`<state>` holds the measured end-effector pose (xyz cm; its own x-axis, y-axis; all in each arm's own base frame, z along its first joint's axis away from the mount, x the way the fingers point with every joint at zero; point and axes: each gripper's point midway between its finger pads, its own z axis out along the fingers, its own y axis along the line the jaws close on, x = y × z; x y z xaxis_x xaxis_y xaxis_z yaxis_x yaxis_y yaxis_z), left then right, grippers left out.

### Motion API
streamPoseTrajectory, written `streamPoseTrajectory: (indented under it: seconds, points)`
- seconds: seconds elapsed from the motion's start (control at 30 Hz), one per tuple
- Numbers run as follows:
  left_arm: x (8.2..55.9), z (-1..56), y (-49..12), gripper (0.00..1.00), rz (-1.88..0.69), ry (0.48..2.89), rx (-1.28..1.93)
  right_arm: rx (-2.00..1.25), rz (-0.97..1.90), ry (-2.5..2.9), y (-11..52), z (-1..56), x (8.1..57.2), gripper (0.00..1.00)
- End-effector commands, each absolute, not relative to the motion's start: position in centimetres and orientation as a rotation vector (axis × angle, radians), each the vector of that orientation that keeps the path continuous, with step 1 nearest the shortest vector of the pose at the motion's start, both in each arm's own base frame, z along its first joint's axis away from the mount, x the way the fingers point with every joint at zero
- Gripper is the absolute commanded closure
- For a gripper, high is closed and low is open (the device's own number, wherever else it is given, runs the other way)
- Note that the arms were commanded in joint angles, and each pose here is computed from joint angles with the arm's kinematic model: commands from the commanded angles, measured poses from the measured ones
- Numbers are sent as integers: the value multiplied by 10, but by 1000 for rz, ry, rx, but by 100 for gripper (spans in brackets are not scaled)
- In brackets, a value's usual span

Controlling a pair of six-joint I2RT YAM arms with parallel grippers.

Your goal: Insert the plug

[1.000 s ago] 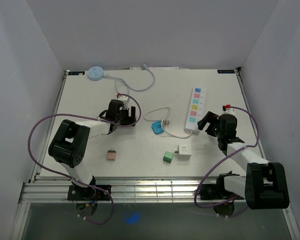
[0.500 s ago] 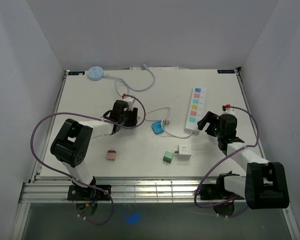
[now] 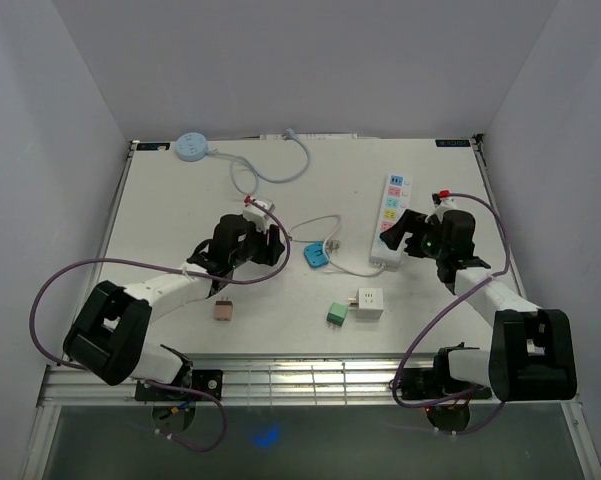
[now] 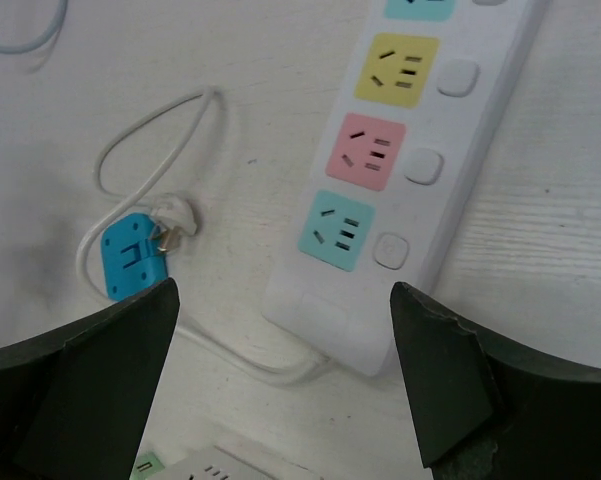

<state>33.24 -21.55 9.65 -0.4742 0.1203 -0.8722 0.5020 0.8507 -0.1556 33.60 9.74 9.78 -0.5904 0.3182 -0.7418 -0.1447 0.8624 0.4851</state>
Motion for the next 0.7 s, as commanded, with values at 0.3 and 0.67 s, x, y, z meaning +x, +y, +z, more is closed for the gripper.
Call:
streamPoseTrajectory:
  seconds: [0.3, 0.67]
  points:
    - [298, 150, -269, 65, -646, 1755, 677, -334, 1227, 2005, 197, 169, 313, 0]
    - [275, 158, -291, 67, -650, 1639, 829, -499, 1348, 2088, 265, 169, 292, 2]
